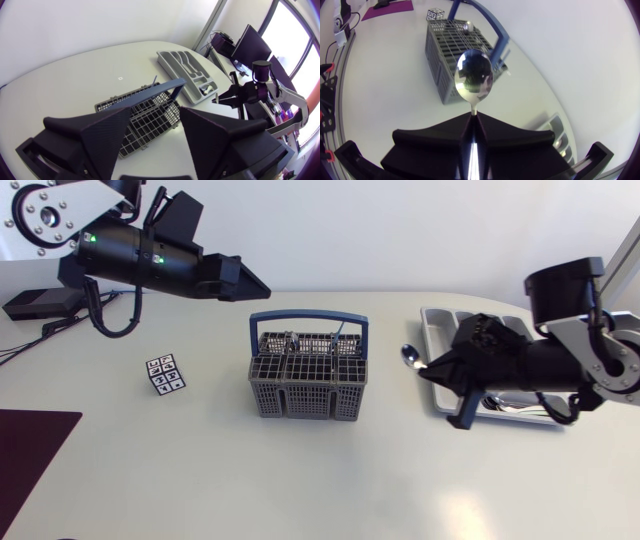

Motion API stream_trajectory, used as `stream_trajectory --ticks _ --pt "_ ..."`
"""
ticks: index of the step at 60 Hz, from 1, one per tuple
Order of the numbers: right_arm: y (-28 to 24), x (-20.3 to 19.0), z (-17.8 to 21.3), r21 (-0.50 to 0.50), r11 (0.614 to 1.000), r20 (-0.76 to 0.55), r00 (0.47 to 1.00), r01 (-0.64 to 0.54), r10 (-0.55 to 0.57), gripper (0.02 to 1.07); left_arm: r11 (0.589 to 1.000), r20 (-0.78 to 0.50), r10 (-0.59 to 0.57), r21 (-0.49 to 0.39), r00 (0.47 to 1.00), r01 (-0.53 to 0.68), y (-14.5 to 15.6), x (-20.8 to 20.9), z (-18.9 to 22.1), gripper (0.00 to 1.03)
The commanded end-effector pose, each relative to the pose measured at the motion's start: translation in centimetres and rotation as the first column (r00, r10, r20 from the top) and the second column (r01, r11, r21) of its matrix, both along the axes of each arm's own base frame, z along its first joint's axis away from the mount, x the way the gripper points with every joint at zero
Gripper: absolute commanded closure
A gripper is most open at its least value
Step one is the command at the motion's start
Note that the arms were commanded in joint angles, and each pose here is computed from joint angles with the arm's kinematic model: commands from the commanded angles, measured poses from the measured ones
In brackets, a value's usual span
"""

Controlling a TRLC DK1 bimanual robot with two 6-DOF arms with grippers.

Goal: Transfer all utensils from the basket to the drawer tray.

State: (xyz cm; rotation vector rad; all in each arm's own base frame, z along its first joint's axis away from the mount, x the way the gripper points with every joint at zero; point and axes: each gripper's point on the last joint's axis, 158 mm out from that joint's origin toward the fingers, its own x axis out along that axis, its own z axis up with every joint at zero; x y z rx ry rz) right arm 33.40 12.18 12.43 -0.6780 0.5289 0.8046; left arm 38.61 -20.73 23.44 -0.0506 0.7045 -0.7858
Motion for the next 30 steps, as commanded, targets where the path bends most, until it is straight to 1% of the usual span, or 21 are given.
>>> stream_trajectory --ticks 1,14,19,24,30 --pt "-3.5 0.0 -2.2 -0.06 0.998 -0.023 1.0 -0.014 0.013 0.98 1.0 0.027 0.008 0.013 1.0 -0.008 1.2 0.1 0.3 0.3" --pt "-12.9 1.5 -7.7 -0.179 0.984 -0.097 0.995 0.0 -0.017 0.98 0.998 0.018 0.033 0.047 0.999 -0.034 3.2 0.5 -1.4 0.3" --pt "-15.7 2.1 -9.0 -0.209 0.978 -0.108 0.994 0.008 -0.031 0.98 0.997 0.011 0.036 0.07 0.999 -0.037 3.5 0.4 -2.4 0.3" --pt "-18.3 3.3 -10.0 -0.247 0.968 -0.091 0.994 0.031 -0.055 0.98 0.995 0.004 0.034 0.091 0.999 -0.035 3.8 0.2 -3.3 0.3" --pt "-20.5 4.1 -10.8 -0.279 0.96 -0.094 0.994 0.035 -0.063 0.98 0.993 -0.004 0.039 0.108 0.999 -0.039 4.1 0.1 -4.1 0.3"
